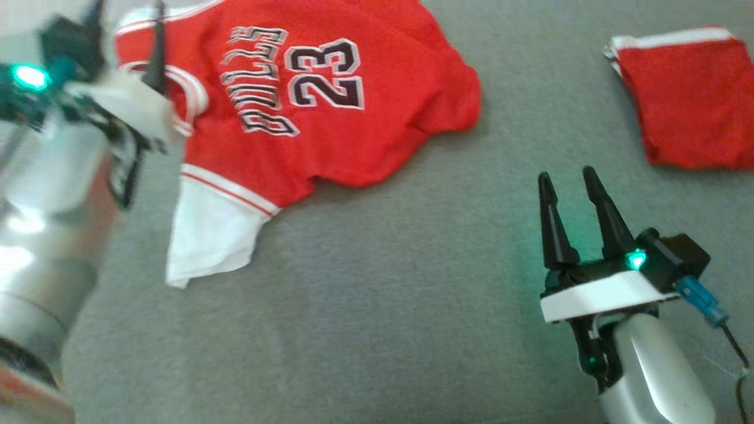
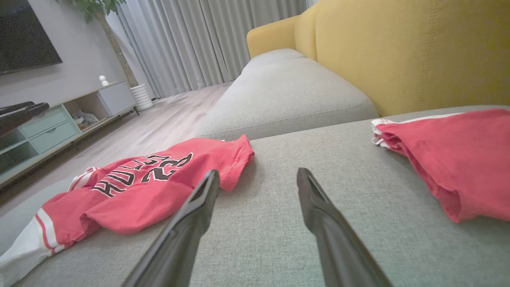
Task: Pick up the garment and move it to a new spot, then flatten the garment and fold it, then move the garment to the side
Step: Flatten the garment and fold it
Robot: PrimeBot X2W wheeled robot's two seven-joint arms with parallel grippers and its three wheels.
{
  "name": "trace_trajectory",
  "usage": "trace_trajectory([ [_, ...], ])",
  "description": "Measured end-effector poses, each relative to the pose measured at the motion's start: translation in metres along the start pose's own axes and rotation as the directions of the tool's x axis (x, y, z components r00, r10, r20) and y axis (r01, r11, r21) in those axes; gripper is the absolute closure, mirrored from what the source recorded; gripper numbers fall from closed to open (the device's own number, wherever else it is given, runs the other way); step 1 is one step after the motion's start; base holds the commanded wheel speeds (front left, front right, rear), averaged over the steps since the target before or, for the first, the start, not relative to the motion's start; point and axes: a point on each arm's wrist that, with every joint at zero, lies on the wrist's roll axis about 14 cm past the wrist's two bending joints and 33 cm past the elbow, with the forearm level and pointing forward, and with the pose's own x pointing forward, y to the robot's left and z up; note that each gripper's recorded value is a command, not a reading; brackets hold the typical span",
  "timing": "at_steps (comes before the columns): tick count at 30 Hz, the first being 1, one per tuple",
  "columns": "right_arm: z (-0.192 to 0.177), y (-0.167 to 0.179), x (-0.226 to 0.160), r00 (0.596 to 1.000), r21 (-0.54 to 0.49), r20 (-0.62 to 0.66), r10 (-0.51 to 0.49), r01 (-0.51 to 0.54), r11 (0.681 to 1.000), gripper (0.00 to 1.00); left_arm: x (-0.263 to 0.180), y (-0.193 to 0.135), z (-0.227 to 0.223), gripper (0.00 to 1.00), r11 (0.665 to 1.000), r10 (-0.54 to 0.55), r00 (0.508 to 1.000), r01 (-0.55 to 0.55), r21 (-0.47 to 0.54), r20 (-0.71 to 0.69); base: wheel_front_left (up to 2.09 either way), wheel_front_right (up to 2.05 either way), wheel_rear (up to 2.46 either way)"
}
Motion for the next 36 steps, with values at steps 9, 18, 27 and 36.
trace_trajectory([
  [9,0.008,0.029,-0.004,0.997,-0.011,0.021,0.076,-0.076,0.997,0.00,-0.103,-0.016,-0.010,0.00,0.971,0.111,0.990,-0.089,-0.221,0.088,0.00,0.00,0.00],
  [18,0.018,0.057,-0.007,0.987,-0.021,0.048,0.152,-0.151,0.988,0.00,-0.193,-0.042,-0.040,0.00,0.930,0.202,0.977,-0.168,-0.327,0.072,0.00,0.00,0.00],
  [27,0.006,0.056,-0.012,0.988,-0.015,0.015,0.151,-0.150,0.989,0.00,-0.211,-0.051,-0.056,0.00,0.910,0.239,0.970,-0.207,-0.360,0.047,0.00,0.00,0.00],
  [36,-0.004,0.048,0.020,0.991,-0.026,-0.032,0.131,-0.132,0.991,0.00,-0.196,-0.057,-0.065,0.00,0.913,0.215,0.976,-0.190,-0.362,0.030,0.00,0.00,0.00],
])
